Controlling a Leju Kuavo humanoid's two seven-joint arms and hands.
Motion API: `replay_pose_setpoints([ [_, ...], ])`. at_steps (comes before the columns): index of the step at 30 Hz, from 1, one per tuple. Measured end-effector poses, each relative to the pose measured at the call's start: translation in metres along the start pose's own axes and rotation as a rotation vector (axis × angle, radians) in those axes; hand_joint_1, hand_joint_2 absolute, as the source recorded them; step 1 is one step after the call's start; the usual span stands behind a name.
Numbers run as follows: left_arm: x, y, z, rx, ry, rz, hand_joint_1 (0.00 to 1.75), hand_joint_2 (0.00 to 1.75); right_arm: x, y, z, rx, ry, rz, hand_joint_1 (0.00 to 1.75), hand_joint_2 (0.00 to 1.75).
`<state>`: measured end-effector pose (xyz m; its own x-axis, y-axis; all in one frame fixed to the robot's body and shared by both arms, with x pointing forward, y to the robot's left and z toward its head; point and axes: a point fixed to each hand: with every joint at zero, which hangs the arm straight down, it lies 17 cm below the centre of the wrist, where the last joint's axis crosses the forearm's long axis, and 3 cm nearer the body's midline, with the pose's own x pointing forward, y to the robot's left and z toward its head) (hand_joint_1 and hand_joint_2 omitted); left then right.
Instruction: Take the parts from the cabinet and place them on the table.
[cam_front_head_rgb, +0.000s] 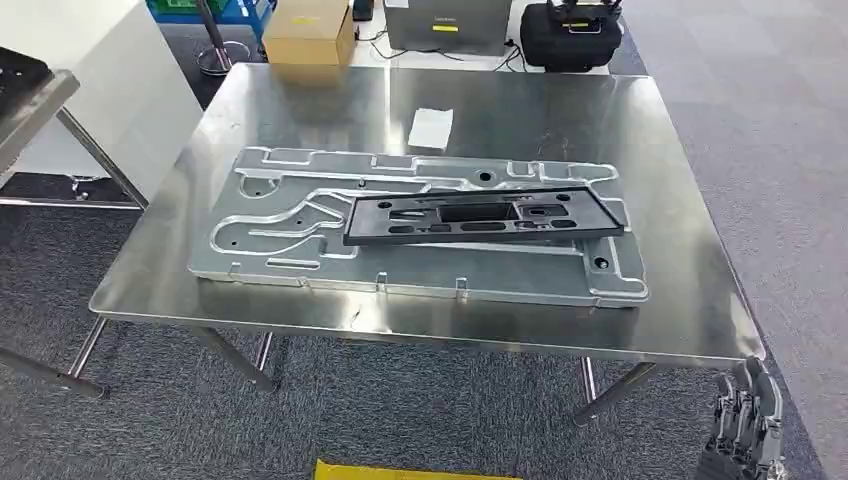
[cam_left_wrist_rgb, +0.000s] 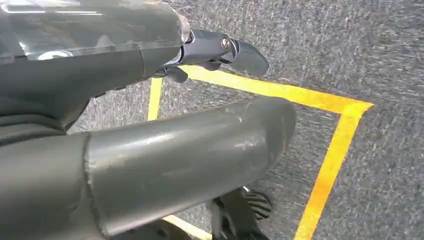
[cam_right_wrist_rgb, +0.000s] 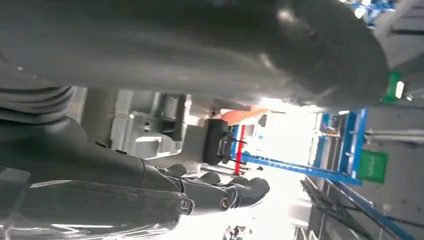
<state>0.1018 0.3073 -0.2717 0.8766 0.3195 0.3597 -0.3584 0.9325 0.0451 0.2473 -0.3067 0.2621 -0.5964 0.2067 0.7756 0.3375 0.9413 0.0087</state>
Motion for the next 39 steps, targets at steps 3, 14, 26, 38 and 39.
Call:
replay_pose_setpoints([
  [3,0.007,-0.002,-0.001,-0.003,-0.012,-0.001,0.0,0.0,-0.001,0.001,0.0,0.007,0.001,0.01,0.0,0.0],
  [14,0.005,-0.004,-0.001,-0.005,-0.003,0.004,0.0,0.0,-0.015,0.003,0.007,0.031,0.036,0.032,0.0,0.0],
  [26,0.011,-0.004,-0.001,-0.018,-0.018,0.002,0.0,0.0,-0.037,0.026,-0.001,0.089,0.067,0.015,0.0,0.0],
  [38,0.022,-0.005,-0.003,-0.029,-0.044,-0.025,0.0,0.0,-0.048,0.038,-0.004,0.119,0.083,0.003,0.0,0.0],
  [39,0.023,-0.005,-0.003,-0.03,-0.045,-0.025,0.0,0.0,-0.048,0.038,-0.004,0.12,0.084,0.002,0.0,0.0],
])
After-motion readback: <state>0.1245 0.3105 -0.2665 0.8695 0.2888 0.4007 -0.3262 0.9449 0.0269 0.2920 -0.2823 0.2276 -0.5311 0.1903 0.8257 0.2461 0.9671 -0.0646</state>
